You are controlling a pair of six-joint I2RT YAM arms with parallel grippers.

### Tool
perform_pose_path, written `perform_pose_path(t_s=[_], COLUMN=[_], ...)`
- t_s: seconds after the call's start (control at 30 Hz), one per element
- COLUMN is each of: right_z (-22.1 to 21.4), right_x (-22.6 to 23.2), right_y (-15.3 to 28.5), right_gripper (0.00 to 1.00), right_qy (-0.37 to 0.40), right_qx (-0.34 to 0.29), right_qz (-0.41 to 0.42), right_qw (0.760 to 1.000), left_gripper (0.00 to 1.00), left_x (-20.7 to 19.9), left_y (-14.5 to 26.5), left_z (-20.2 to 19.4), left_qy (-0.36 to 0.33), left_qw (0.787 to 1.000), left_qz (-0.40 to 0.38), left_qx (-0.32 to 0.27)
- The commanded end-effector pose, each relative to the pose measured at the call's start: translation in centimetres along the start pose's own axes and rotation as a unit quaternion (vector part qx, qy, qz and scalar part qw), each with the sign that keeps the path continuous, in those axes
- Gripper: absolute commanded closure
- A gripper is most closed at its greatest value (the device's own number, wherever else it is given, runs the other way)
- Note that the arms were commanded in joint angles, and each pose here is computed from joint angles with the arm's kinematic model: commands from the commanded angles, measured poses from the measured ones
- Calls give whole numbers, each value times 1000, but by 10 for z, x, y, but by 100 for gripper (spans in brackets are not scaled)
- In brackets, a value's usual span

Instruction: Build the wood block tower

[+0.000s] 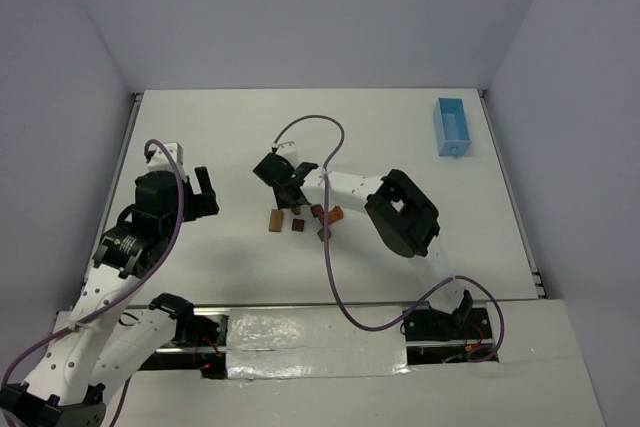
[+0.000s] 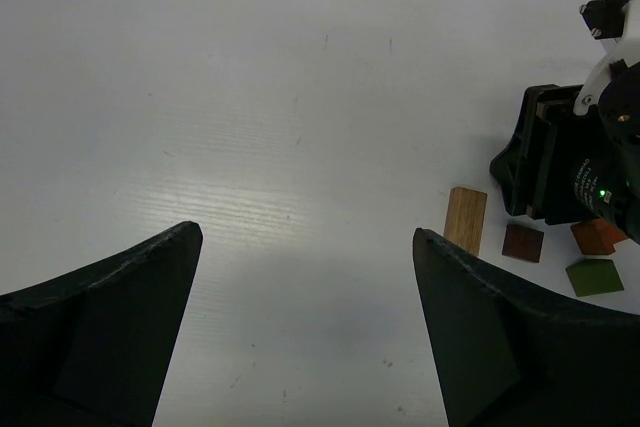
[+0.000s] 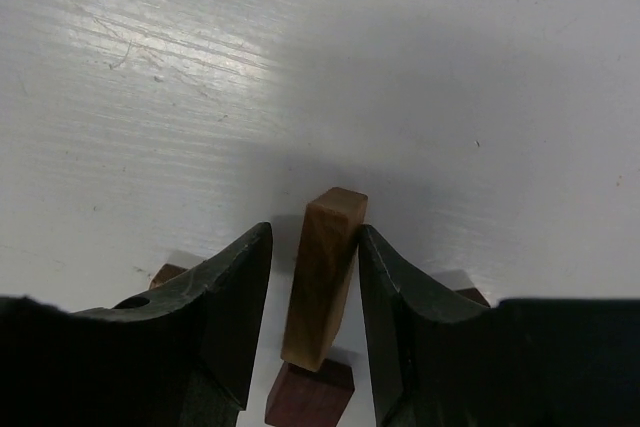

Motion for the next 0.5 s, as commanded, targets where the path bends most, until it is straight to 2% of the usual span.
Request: perform_pose_path(t_s=[0.0, 0.07, 0.1, 0.23, 0.37, 0.4, 0.47], right_z=[2, 4, 4, 7, 15, 20, 26], right_x=[-3, -3, -3, -8, -13, -13, -12], right_y=[-8, -7, -6, -3, 3, 9, 15], right_gripper=[53, 50, 44, 46, 65, 79, 83], right_qy=[-17, -16, -13, -2, 7, 6, 19], right_qx=[13, 12, 10, 0, -11, -17, -25], right_qz=[1, 1, 2, -4, 2, 7, 17], right_qw=[1000, 1000, 1000, 1000, 1000, 1000, 999], left_gripper=[0, 1, 1, 0, 1, 0, 1], left_x=[-1, -2, -1, -3, -2, -2, -3], left_y=[2, 2, 3, 1, 2, 1, 1], left_z=[7, 8, 9, 8, 8, 8, 8], left_qy=[0, 1, 2, -1, 0, -1, 0], left_qw=[1000, 1000, 1000, 1000, 1000, 1000, 1000], left_qz=[-8, -9, -10, -12, -12, -12, -13], left_qx=[-21, -22, -24, -20, -22, -22, -21])
Point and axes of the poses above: each gripper's point midway between its finger pads, its own y axis back along the fingers, its own x axis along the line the jaws close on, z = x × y, the point moved 6 cm from there along y, back along the fingers, and after that the axes turned 7 degrees about -y, right-handed, at the moved point
